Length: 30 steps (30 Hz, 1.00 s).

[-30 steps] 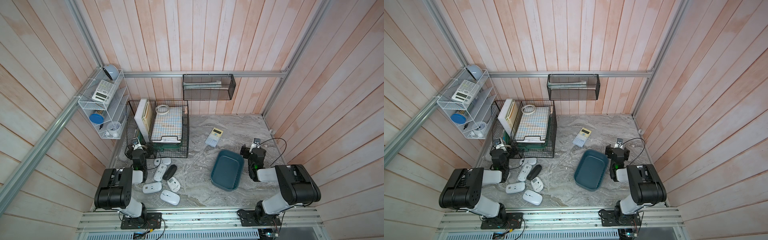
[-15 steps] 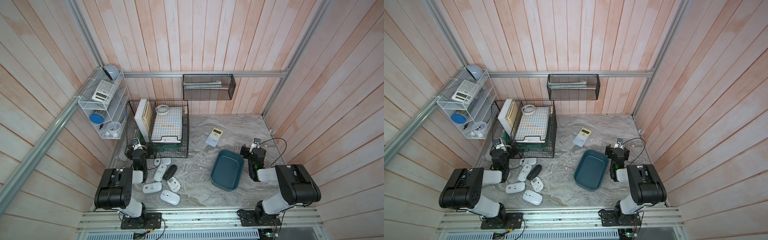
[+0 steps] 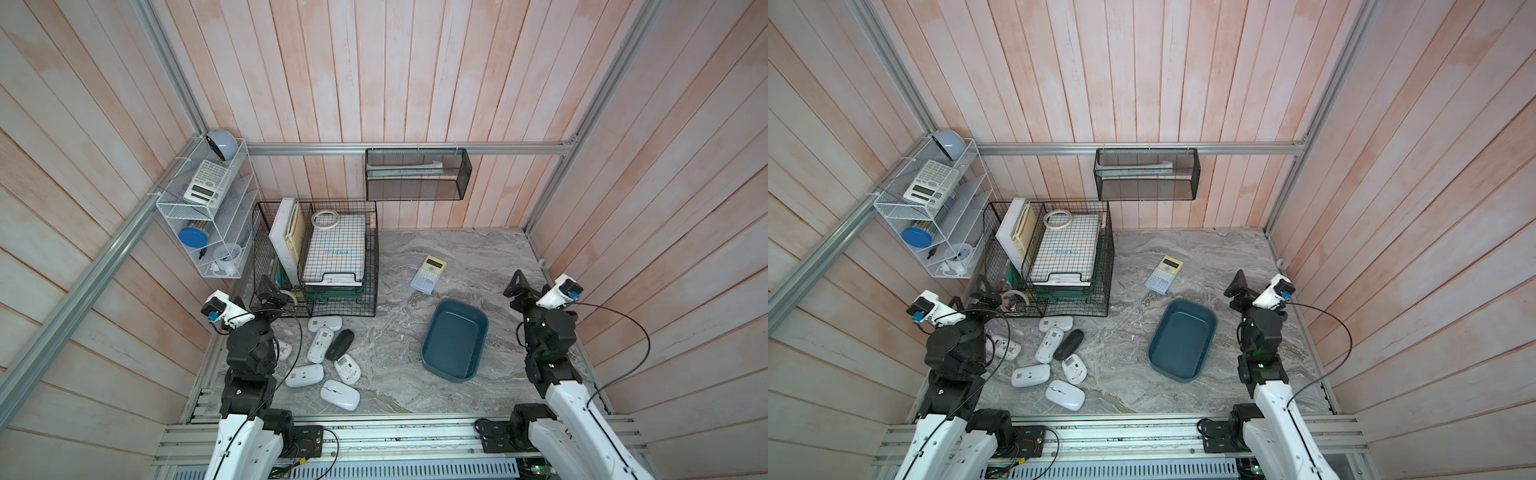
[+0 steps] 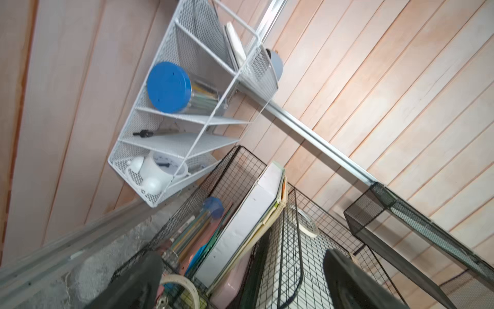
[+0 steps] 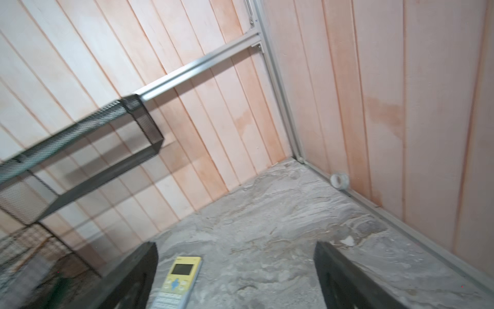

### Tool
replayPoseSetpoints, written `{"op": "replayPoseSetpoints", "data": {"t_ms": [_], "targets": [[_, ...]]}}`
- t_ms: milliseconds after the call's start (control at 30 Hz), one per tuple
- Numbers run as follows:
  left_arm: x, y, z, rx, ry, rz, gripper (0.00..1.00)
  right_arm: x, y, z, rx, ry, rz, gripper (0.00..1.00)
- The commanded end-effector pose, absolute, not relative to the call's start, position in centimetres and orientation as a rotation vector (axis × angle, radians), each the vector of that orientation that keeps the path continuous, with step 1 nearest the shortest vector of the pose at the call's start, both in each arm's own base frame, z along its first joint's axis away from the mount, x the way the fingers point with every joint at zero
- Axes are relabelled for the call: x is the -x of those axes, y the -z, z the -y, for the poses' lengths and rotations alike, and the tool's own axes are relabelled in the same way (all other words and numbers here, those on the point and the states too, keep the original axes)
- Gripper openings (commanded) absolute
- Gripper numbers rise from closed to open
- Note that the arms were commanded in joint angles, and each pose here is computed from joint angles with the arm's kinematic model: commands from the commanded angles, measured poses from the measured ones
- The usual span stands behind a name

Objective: Put the mouse in the storage box
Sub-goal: Pick up the mouse from the center of the board.

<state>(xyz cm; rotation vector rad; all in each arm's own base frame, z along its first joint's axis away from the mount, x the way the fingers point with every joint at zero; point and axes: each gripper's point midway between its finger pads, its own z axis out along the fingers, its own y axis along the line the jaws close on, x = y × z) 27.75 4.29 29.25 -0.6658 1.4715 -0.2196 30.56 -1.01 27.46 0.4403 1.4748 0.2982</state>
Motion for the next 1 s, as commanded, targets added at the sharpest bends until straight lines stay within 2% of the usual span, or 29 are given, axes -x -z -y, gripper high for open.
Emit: {"op": "replayPoseSetpoints", "data": {"t_ms": [0, 167, 233, 400, 600, 967], "targets": [[-26.9, -18.1, 0.2, 0.777, 0.392, -2.048, 1.00, -28.2, -24.8, -4.4, -0.315, -0.600, -1.690, 0.97], [-24.0, -12.7, 6.1, 0.695, 0.429, -2.455, 1.00, -25.5, -24.1, -6.5, -0.224, -0.663, -1.839, 0.95], [-22.4, -11.7, 7.4, 0.656, 0.365, -2.509, 1.00, -25.2, -23.4, -6.9, -0.218, -0.677, -1.869, 0.95], [-19.9, -10.5, 10.9, 0.537, 0.380, -2.555, 1.00, -25.4, -21.0, -6.5, -0.256, -0.647, -1.914, 0.95], [-19.4, -6.9, 12.7, 0.546, 0.272, -2.649, 1.00, -25.5, -20.3, -6.0, -0.276, -0.618, -1.924, 0.94], [-18.9, -2.6, 16.0, 0.386, 0.072, -2.772, 1.00, -25.3, -20.1, -5.7, -0.289, -0.603, -1.919, 0.94]]}}
